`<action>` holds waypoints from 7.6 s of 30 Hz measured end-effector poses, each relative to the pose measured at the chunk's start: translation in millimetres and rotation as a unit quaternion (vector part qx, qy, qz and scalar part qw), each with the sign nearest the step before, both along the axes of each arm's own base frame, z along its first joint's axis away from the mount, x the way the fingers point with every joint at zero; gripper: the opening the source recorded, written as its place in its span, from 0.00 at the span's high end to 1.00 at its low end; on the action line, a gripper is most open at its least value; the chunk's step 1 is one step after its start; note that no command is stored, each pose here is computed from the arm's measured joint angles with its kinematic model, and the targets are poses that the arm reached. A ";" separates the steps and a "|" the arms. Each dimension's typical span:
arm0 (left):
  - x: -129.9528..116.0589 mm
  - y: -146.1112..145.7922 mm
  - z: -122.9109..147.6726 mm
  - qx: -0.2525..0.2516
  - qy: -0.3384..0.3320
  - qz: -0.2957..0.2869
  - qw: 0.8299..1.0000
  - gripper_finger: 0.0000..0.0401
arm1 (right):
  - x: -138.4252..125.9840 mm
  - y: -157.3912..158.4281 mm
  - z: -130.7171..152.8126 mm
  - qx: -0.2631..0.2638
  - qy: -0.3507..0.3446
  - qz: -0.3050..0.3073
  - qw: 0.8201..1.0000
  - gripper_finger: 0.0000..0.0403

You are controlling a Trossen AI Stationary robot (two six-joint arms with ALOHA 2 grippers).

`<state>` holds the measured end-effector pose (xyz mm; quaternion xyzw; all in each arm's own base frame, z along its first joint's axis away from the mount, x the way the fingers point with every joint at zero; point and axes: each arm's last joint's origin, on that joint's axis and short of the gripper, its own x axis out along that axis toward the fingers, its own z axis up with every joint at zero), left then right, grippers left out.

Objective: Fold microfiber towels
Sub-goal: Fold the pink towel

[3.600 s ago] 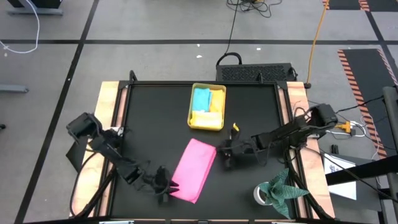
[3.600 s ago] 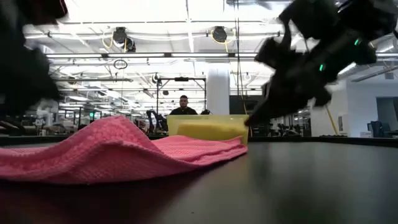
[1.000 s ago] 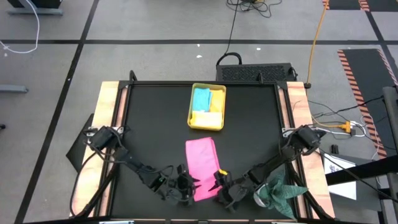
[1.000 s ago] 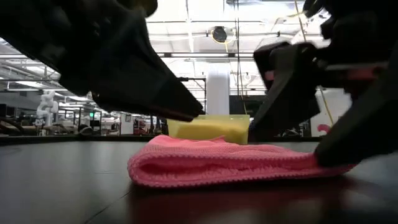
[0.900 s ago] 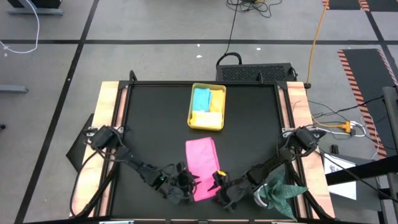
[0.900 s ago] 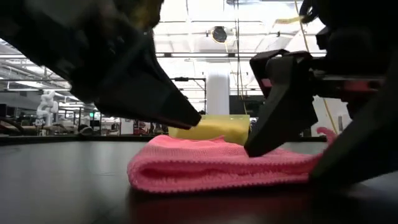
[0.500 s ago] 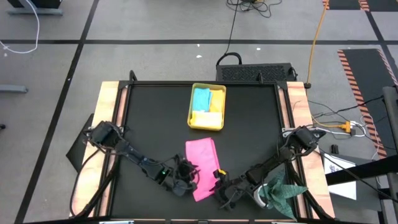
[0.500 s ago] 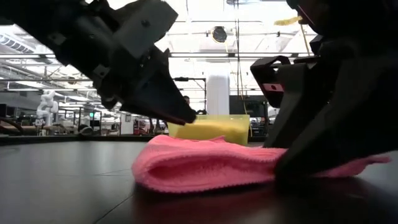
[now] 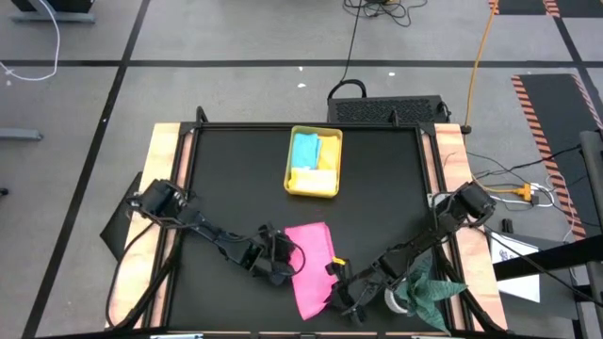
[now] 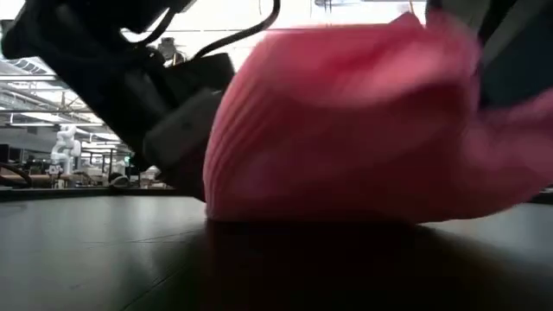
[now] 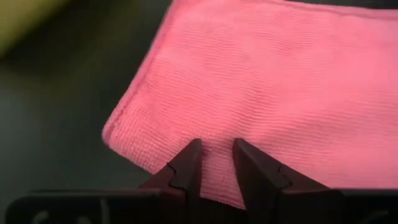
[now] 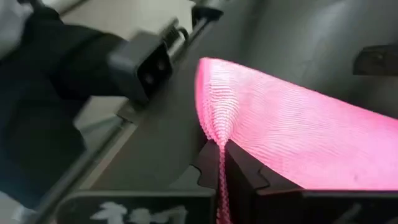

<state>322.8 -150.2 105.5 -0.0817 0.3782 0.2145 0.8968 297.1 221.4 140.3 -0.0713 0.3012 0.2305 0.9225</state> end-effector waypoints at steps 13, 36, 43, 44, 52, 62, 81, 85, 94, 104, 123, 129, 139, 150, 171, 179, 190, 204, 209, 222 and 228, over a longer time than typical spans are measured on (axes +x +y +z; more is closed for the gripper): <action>-4.6 -34.1 25.7 -0.031 -0.056 -0.092 0.994 0.76 | 2.8 -17.6 37.8 0.089 0.000 -0.057 0.994 0.99; -31.9 -41.4 37.4 -0.012 -0.032 -0.043 0.998 0.76 | 45.0 -108.4 19.9 0.076 0.044 -0.209 0.974 1.00; -40.3 -52.3 34.7 -0.025 -0.033 -0.041 0.998 0.76 | 46.9 -108.1 9.8 0.082 0.062 -0.205 0.973 1.00; -41.3 -53.4 34.3 -0.021 -0.035 -0.042 0.998 0.76 | 46.8 -108.2 9.7 0.084 0.063 -0.207 0.973 1.00; -39.6 -63.5 37.9 -0.011 -0.073 -0.066 0.995 0.76 | 44.0 -104.4 11.3 0.083 0.068 -0.202 0.973 1.00; -13.1 -71.8 2.2 0.004 -0.118 -0.112 0.987 0.76 | 36.1 -86.7 24.9 0.092 0.048 -0.172 0.980 1.00; -10.0 -84.9 12.9 -0.053 -0.133 -0.217 0.966 0.76 | 41.5 -97.2 22.1 0.104 0.051 -0.199 0.973 1.00; -18.0 -80.2 21.4 -0.065 -0.099 -0.196 0.973 0.76 | 46.9 -106.9 12.6 0.106 0.062 -0.220 0.968 1.00; -38.2 -67.7 18.5 -0.101 -0.010 -0.086 0.991 0.76 | 52.4 -114.8 -0.7 0.110 0.078 -0.226 0.965 1.00; -40.3 -65.5 17.8 -0.088 -0.023 -0.047 0.995 0.76 | 56.0 -112.9 -13.5 0.116 0.085 -0.217 0.965 1.00; -16.0 -91.7 3.4 -0.021 -0.115 -0.245 0.962 0.76 | 37.6 -100.7 19.4 0.112 0.090 -0.212 0.967 1.00; -22.1 -101.7 9.8 -0.022 -0.126 -0.278 0.952 0.76 | 37.0 -96.2 19.5 0.120 0.089 -0.210 0.966 1.00; -41.4 -105.6 37.3 0.000 -0.135 -0.230 0.964 0.76 | 49.7 -104.3 4.8 0.125 0.070 -0.218 0.965 1.00; -41.2 -101.5 36.5 0.002 -0.146 -0.176 0.974 0.76 | 50.6 -127.5 -3.8 0.117 0.084 -0.254 0.956 1.00; -15.5 -74.3 39.7 -0.030 -0.171 -0.110 0.979 0.76 | 42.0 -120.0 -11.3 0.165 0.077 -0.229 0.956 1.00; -17.5 -73.4 36.4 -0.038 -0.153 -0.110 0.981 0.76 | 38.8 -111.6 -12.0 0.159 0.081 -0.219 0.959 1.00; -21.3 -72.9 30.8 -0.067 -0.124 -0.102 0.985 0.76 | 42.8 -125.5 -12.3 0.148 0.074 -0.230 0.959 1.00; -32.2 -90.2 10.9 -0.109 -0.117 -0.081 0.984 0.76 | 42.7 -125.1 -12.0 0.149 0.075 -0.228 0.959 1.00; -25.9 -82.1 4.8 -0.106 -0.124 -0.044 0.986 0.76 | 42.7 -124.9 -11.9 0.148 0.074 -0.227 0.960 1.00; -16.1 -92.8 5.6 -0.093 -0.159 -0.141 0.973 0.76 | 42.8 -124.8 -11.6 0.147 0.073 -0.225 0.960 1.00; -19.7 -97.0 5.8 -0.068 -0.156 -0.161 0.972 0.76 | 42.8 -124.6 -11.6 0.148 0.074 -0.224 0.960 1.00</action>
